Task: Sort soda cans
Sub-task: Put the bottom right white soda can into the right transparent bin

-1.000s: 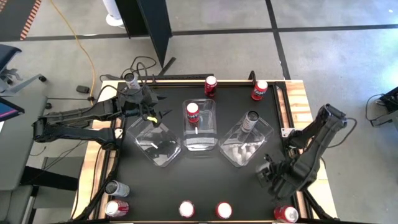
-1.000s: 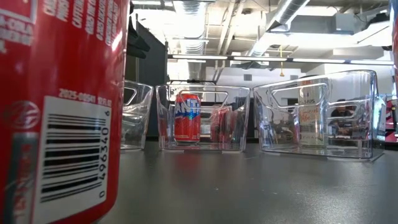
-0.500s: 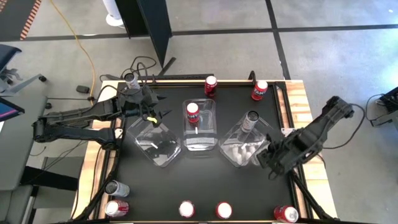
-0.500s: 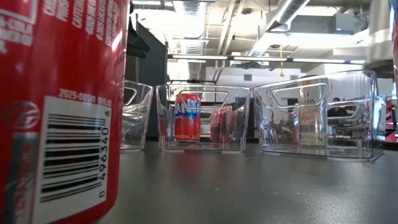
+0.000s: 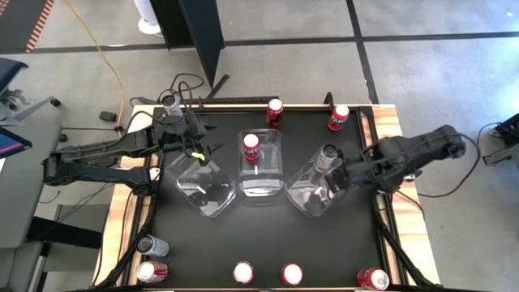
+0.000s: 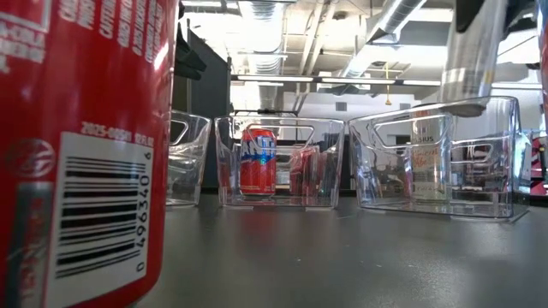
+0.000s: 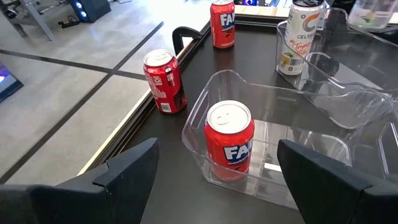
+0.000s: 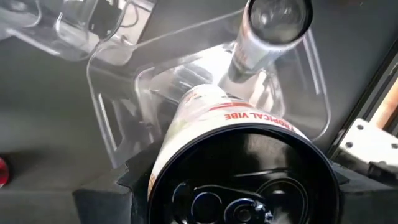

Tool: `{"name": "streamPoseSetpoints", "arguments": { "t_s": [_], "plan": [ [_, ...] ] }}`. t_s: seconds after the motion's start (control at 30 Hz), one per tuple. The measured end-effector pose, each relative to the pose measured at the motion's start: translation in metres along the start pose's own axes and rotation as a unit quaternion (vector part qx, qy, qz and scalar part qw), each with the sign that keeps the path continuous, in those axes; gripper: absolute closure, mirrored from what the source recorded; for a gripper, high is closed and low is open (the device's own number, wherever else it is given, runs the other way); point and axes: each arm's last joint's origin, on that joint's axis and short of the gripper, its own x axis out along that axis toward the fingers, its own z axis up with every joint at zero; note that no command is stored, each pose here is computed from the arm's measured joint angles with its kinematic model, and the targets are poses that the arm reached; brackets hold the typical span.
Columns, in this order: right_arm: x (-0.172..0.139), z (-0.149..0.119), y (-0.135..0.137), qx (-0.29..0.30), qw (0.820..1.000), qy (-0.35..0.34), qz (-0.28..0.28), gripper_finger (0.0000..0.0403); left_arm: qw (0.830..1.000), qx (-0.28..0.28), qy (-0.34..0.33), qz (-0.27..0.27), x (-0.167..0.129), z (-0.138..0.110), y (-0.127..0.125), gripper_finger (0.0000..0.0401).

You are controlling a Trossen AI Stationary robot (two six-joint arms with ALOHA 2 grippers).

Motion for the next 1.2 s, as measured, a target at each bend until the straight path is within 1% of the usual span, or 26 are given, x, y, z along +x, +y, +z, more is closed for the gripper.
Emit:
{"name": "streamPoseSetpoints", "arguments": {
  "t_s": [0.13,0.33,0.57,0.77,1.0,1.2],
  "plan": [
    [0.003,0.009,-0.002,-0.015,1.0,0.008,-0.008,0.0127,1.0,0.001,0.0,0.0,0.0,0.0,0.0,0.0081],
    [0.008,0.016,-0.004,-0.054,0.998,0.019,-0.014,0.0127,1.0,0.003,0.0,0.0,0.001,-0.001,0.0,0.0081],
    [0.03,0.016,-0.01,-0.11,0.991,0.047,-0.052,0.0127,1.0,0.004,-0.005,0.0,0.002,-0.003,-0.001,0.0081],
    [0.046,0.018,-0.016,-0.119,0.987,0.068,-0.081,0.0127,1.0,0.004,-0.004,0.0,0.002,-0.003,-0.001,0.0081],
    [0.064,0.019,-0.024,-0.109,0.984,0.083,-0.117,0.0127,1.0,0.003,-0.004,0.001,0.002,-0.003,-0.001,0.0081],
    [0.073,0.019,-0.027,-0.087,0.985,0.066,-0.136,0.0127,1.0,0.004,-0.004,0.0,0.002,-0.003,-0.001,0.0081]
  ]
}}
